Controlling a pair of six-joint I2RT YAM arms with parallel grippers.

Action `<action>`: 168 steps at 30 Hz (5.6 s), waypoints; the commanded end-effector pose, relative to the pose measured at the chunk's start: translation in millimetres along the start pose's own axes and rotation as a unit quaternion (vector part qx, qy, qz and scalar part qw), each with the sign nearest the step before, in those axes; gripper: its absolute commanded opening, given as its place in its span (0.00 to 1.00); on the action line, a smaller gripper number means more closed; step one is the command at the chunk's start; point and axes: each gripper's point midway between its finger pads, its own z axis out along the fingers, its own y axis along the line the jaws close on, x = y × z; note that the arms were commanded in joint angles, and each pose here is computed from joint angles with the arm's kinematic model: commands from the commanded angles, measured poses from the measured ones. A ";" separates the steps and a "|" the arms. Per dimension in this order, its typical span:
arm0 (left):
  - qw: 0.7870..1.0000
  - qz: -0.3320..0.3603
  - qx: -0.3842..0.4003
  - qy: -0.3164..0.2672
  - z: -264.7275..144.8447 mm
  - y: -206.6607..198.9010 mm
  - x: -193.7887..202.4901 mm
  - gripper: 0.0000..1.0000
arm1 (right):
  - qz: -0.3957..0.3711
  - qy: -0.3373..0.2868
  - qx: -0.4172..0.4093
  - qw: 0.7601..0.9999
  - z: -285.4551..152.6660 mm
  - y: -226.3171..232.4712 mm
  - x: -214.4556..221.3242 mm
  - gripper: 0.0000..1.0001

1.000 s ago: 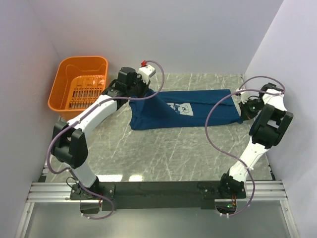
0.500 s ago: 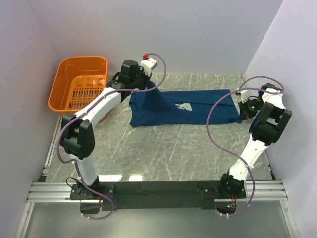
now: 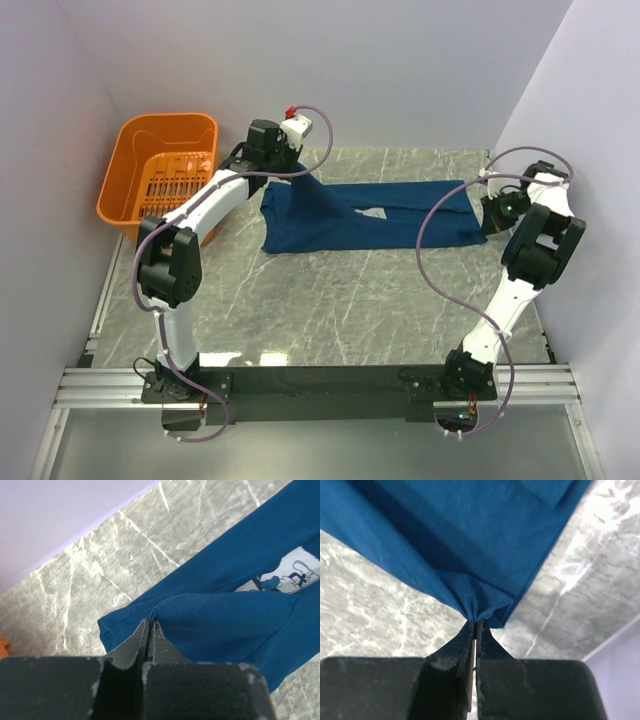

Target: Fold and stack the t-shirts

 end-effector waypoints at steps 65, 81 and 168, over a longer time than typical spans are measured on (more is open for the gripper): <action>0.999 -0.012 0.000 -0.036 32.6 19.4 -17.4 0.01 | 0.151 -0.051 0.067 0.985 23.5 -37.6 -37.5 0.00; 0.997 -0.012 0.021 -0.070 49.2 4.1 -44.8 0.01 | 0.160 -0.045 0.076 0.983 24.9 -41.8 -31.1 0.00; 0.959 -0.229 0.000 0.169 -47.9 -51.8 159.8 0.64 | 0.162 -0.068 0.062 0.983 0.9 -22.2 -18.2 0.17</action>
